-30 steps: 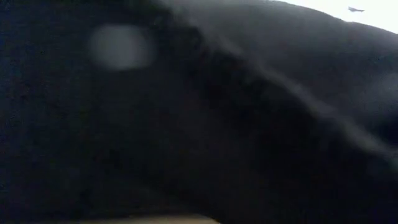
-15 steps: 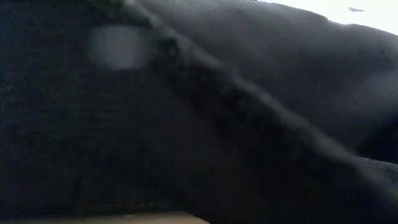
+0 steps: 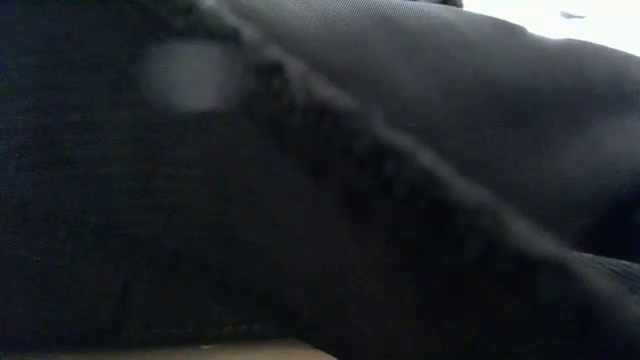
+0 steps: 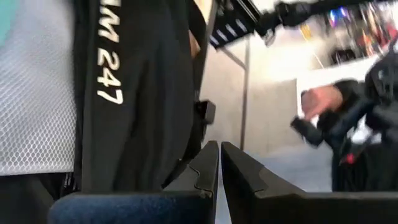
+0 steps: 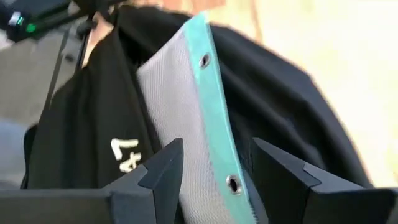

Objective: Unpack backpack
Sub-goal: Remove the transparent zip bag from the black backpack

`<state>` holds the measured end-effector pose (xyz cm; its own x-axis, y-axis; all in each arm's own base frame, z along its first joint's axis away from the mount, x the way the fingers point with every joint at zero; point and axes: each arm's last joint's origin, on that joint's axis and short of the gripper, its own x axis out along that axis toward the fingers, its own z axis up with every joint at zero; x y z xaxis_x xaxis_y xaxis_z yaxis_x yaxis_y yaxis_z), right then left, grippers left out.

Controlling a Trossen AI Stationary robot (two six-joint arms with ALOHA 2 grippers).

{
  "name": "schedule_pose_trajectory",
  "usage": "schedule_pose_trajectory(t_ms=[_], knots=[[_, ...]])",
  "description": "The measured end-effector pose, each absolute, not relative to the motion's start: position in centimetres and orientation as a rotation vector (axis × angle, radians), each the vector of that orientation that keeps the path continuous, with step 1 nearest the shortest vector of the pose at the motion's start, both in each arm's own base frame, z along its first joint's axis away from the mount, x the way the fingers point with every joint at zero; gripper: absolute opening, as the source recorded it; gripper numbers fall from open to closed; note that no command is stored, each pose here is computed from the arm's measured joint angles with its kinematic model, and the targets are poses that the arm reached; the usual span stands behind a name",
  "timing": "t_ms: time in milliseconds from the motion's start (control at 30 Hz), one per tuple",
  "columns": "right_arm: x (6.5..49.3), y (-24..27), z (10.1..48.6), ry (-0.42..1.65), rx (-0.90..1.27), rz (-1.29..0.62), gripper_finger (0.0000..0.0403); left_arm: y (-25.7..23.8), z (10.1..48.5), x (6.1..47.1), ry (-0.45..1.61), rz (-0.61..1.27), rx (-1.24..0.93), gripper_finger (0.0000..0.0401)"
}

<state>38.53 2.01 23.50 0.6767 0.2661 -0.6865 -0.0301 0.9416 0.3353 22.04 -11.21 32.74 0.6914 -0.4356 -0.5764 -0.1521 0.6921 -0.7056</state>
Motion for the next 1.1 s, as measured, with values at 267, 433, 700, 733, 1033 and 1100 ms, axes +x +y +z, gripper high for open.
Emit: schedule_pose_trajectory(t_ms=[267, 433, 700, 733, 1033, 1100], knots=[[39.6, 2.0, 20.3, 0.896, 0.33, 0.229, 0.0169, -14.0, 31.7, 20.9, 0.768, -0.007, -0.773, 0.0], [39.8, 2.4, 19.5, 0.914, 0.322, 0.217, 0.0169, -14.3, 31.0, 21.3, 0.754, 0.072, -0.76, 0.0], [40.1, 2.6, 18.8, 0.926, 0.363, 0.238, 0.0169, -14.7, 30.1, 21.8, 0.785, 0.092, -0.762, 0.0], [40.1, 3.1, 18.7, 0.925, 0.364, 0.286, 0.0169, -14.7, 30.1, 21.8, 0.786, 0.093, -0.762, 0.0], [40.5, 6.4, 17.9, 0.908, 0.346, 0.367, 0.0021, -14.9, 30.1, 21.6, 0.787, 0.095, -0.753, 0.0], [41.2, 6.9, 18.5, 0.815, 0.385, 0.352, 0.001, -14.9, 30.1, 21.6, 0.788, 0.095, -0.752, 0.0]])
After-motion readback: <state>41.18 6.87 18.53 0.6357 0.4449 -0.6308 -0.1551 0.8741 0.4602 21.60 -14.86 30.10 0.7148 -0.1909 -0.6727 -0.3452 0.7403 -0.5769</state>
